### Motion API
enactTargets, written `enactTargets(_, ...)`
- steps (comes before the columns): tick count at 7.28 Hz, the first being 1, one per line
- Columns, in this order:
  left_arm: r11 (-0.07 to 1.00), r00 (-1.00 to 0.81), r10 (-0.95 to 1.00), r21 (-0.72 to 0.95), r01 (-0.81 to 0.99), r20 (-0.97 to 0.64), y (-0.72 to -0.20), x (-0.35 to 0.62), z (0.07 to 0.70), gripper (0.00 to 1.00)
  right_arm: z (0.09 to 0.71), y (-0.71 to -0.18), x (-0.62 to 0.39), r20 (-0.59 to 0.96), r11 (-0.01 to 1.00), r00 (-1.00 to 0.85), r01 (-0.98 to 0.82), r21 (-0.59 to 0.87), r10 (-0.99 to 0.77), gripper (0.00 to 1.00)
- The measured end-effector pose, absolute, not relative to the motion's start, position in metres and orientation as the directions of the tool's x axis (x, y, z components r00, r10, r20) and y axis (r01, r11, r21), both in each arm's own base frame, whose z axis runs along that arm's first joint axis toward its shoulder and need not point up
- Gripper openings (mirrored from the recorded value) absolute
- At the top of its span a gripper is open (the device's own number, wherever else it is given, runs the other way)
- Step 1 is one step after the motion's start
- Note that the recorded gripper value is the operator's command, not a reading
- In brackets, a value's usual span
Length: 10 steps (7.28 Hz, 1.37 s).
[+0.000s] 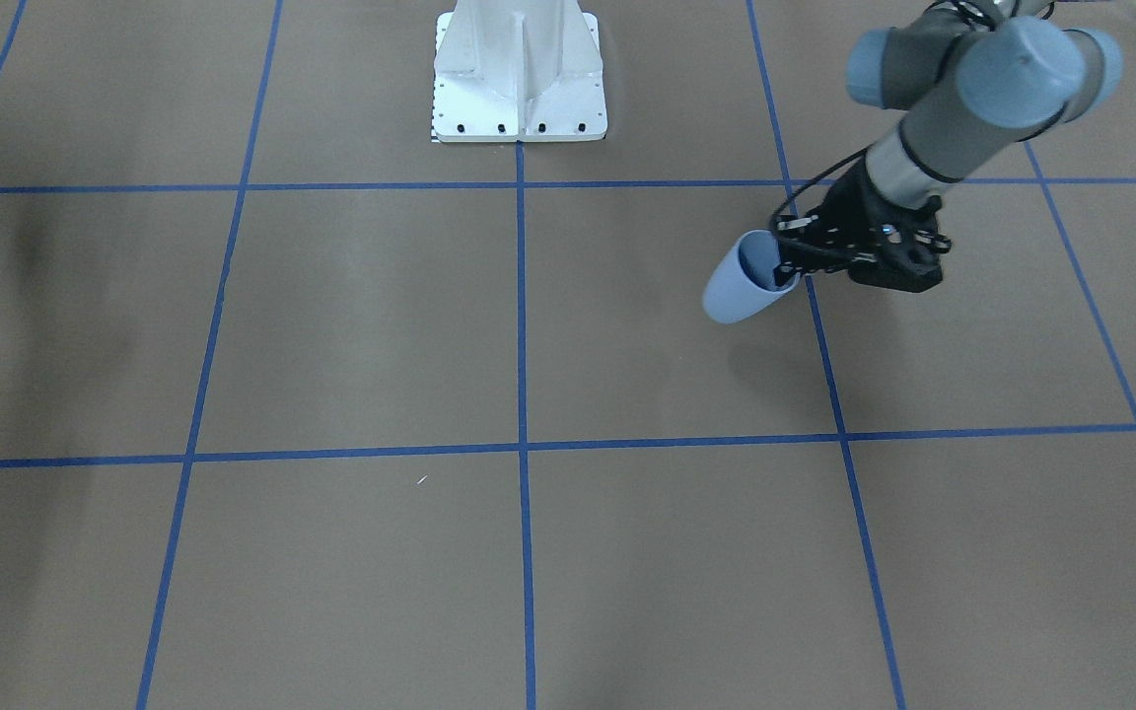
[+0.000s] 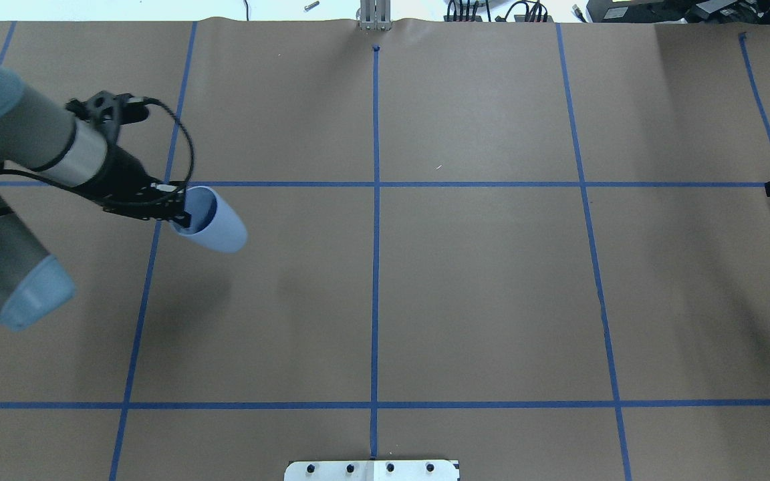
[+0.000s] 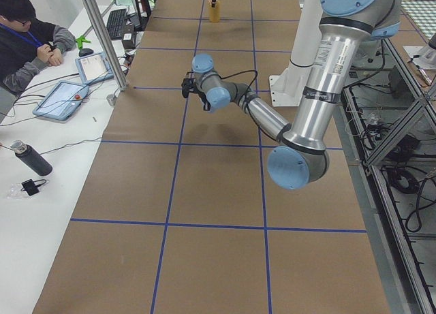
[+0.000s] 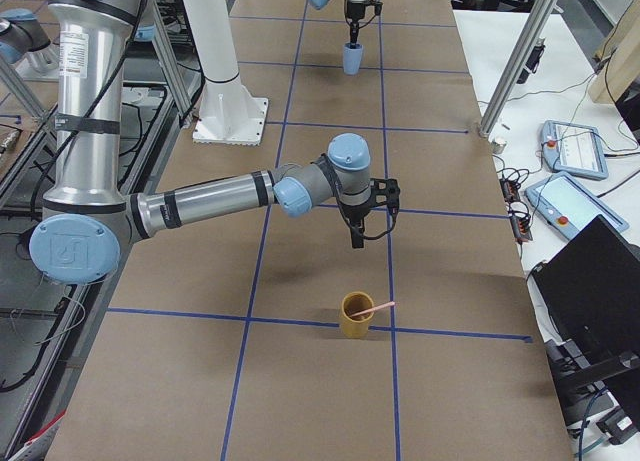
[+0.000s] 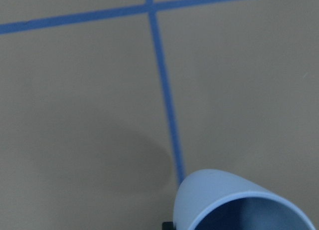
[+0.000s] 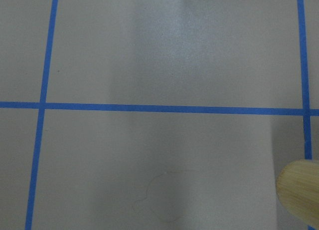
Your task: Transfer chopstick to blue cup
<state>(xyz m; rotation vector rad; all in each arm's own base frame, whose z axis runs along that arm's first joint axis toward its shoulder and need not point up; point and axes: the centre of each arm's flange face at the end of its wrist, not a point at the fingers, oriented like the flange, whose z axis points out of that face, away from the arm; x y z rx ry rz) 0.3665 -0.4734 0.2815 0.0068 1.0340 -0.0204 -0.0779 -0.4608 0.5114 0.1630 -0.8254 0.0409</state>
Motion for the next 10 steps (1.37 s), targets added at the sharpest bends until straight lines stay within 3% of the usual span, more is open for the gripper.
enactTargets(2,0.997,0.626,-0.039,0.01,0.074,-0.779,-0.443,0.475,0.2,0.0,0.512,-0.463,-0.08,0.734,0.987,0.679,-0.097,0.127,-0.027,1.0)
enactTargets(4,0.994,0.662,-0.066,0.009,0.11,-0.747,-0.421,0.545,0.165,0.0,0.512,-0.465,-0.081,0.734,0.987,0.678,-0.096,0.126,-0.028,1.0)
enactTargets(5,0.994,0.663,-0.065,0.01,0.108,-0.746,-0.416,0.565,0.152,0.17,0.512,-0.466,-0.082,0.735,0.987,0.678,-0.096,0.127,-0.028,1.0)
enactTargets(6,0.994,0.658,-0.062,0.011,0.106,-0.751,-0.415,0.576,0.145,0.53,0.512,-0.466,-0.082,0.735,0.987,0.678,-0.096,0.127,-0.028,1.0)
enactTargets(7,0.995,0.654,-0.058,0.013,0.104,-0.754,-0.414,0.581,0.143,0.73,0.512,-0.467,-0.082,0.735,0.987,0.677,-0.096,0.127,-0.029,1.0)
enactTargets(8,0.994,0.656,-0.056,0.019,0.107,-0.753,-0.414,0.583,0.145,0.98,0.512,-0.468,-0.082,0.735,0.987,0.677,-0.096,0.128,-0.029,1.0)
enactTargets(10,0.991,0.649,-0.049,0.045,0.128,-0.759,-0.416,0.575,0.138,0.98,0.51,-0.468,-0.083,0.736,0.987,0.676,-0.096,0.131,-0.032,1.0)
